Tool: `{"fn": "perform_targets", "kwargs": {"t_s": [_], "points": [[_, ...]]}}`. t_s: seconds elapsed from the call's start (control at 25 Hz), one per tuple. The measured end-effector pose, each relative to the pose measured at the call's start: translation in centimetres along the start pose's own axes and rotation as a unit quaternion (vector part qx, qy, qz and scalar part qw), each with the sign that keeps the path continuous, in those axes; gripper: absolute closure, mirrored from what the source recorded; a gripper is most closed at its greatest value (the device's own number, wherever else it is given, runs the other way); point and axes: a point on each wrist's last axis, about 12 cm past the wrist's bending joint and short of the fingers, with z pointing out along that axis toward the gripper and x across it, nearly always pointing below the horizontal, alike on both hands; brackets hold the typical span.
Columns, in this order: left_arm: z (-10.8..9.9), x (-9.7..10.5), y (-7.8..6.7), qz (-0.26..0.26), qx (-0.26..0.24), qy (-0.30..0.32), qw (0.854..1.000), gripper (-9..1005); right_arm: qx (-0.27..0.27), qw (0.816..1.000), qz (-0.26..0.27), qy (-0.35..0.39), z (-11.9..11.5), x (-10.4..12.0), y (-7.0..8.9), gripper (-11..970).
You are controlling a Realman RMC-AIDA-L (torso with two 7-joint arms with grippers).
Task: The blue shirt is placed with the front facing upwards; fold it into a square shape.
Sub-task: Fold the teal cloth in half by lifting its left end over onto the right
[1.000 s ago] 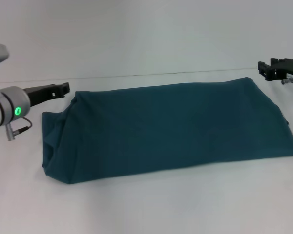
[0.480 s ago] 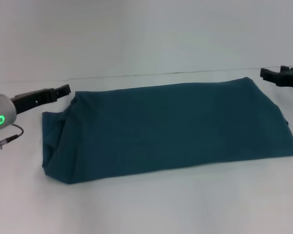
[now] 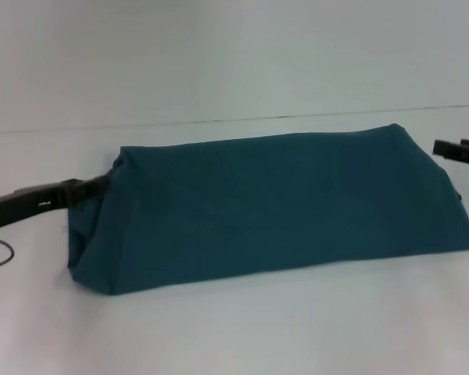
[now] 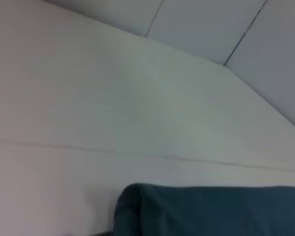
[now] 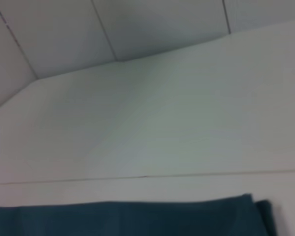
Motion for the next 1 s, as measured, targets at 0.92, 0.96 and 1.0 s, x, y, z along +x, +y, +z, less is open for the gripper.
{"fn": "perform_targets", "kwargs": {"t_s": [0.92, 0.96, 1.0], "points": [[-2.9, 2.6, 0.9, 0.063, 0.002, 0.109, 0.992, 270, -0.045, 0.99, 0.098, 0.092, -4.5, 1.3, -1.1, 284], [-3.0, 2.7, 0.9, 0.064, 0.004, 0.113, 0.991, 270, -0.044, 0.99, 0.098, 0.093, -4.5, 1.3, -1.2, 284], [-3.0, 2.8, 0.8, 0.065, 0.008, 0.119, 0.991, 269, -0.042, 0.99, 0.098, 0.095, -4.5, 1.4, -1.2, 284]]}}
